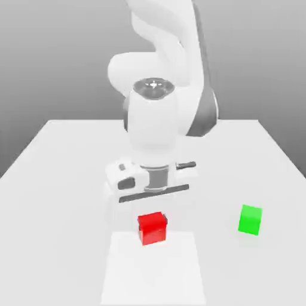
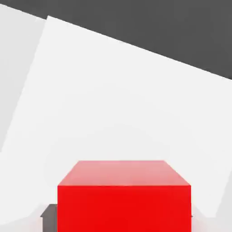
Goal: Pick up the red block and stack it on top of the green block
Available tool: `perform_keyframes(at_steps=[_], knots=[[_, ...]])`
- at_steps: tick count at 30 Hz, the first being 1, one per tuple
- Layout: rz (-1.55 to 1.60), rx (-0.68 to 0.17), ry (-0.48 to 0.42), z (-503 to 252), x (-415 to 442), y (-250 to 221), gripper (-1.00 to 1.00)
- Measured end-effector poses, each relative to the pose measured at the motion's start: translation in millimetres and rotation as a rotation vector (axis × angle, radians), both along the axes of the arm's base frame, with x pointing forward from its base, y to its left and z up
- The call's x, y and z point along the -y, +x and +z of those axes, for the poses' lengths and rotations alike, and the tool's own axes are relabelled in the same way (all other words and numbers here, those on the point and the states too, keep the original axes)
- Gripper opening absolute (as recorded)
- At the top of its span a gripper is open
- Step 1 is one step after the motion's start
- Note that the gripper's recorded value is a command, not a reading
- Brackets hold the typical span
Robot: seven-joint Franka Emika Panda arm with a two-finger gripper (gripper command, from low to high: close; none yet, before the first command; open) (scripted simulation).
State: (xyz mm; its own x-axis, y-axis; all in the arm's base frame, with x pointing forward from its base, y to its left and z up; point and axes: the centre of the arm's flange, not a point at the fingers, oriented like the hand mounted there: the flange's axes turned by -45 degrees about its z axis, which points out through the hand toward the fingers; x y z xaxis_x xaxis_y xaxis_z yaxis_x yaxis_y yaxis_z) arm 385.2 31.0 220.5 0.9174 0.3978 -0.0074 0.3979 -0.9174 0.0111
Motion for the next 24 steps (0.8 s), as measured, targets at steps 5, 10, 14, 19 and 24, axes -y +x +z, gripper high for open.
perform_keyframes(at_steps=[5,10,14,19,24], knots=[[0.119,0.000,-0.003,5.4,-50.2,-11.9,-1.00],[0.232,0.001,-0.003,10.8,-96.1,-29.7,-1.00],[0.322,0.002,-0.001,15.1,-130.2,-47.8,-1.00],[0.443,0.001,0.004,20.4,-172.7,-77.2,-1.00],[0.566,-0.002,0.012,25.4,-210.7,-112.3,-1.00]])
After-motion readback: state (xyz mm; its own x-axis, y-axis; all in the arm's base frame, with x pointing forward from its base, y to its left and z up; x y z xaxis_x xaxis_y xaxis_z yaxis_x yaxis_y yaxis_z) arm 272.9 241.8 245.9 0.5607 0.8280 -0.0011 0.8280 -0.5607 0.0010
